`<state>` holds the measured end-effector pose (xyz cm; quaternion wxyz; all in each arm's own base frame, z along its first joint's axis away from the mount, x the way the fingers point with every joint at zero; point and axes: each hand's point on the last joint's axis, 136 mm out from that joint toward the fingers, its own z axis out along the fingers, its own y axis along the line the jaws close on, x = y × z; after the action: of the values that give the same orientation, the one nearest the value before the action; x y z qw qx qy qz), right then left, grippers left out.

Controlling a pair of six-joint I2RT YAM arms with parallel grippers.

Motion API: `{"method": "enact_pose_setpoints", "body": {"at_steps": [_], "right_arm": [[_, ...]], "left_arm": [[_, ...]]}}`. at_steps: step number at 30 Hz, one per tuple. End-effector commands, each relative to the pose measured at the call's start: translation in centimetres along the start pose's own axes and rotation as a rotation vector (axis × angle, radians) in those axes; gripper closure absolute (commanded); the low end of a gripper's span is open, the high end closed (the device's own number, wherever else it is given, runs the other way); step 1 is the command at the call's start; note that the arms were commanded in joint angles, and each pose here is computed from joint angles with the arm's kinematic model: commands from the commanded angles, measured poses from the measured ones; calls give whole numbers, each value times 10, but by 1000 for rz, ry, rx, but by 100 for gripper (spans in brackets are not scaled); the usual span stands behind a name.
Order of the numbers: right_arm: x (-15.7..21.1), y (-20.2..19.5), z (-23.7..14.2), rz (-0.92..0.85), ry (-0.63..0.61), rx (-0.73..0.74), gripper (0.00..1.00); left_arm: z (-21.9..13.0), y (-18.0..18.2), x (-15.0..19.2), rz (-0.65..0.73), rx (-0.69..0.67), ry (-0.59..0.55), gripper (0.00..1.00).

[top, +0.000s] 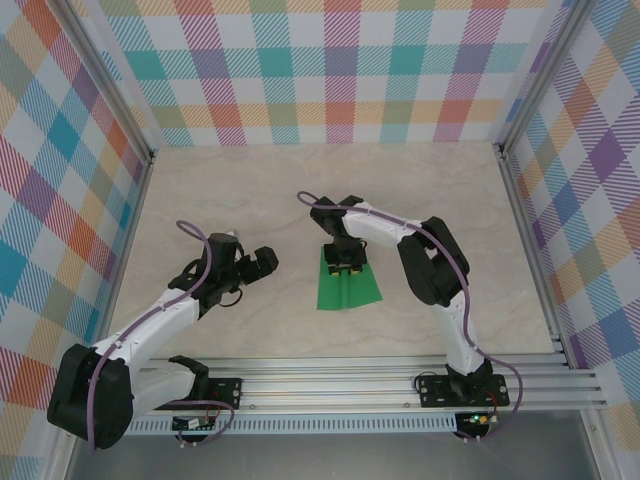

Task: Fold a paper plane with a square sheet of paper (pick it up from the middle)
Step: Fold the square sheet of paper in half at the center of the table.

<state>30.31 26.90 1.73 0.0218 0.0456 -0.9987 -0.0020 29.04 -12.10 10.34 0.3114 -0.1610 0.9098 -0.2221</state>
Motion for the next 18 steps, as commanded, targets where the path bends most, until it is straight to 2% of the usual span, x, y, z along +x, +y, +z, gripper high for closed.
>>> {"method": "enact_pose_setpoints", "body": {"at_steps": [1, 4, 8, 14, 18], "right_arm": [[6, -5, -15, 1, 0, -14, 69], [7, 1, -28, 2, -19, -67, 71], [6, 16, -52, 3, -47, -216, 73], [6, 55, -104, -21, -83, -595, 70], [4, 56, -98, 5, -46, -724, 65]], "left_arm": [[-6, 5, -3, -20, -19, -19, 0], [-7, 5, -3, -22, -19, -21, 0], [-8, 5, -4, -27, -19, -23, 0], [-10, 0, -4, -35, 4, -21, 0], [-10, -9, -4, -40, 52, -9, 0]]}}
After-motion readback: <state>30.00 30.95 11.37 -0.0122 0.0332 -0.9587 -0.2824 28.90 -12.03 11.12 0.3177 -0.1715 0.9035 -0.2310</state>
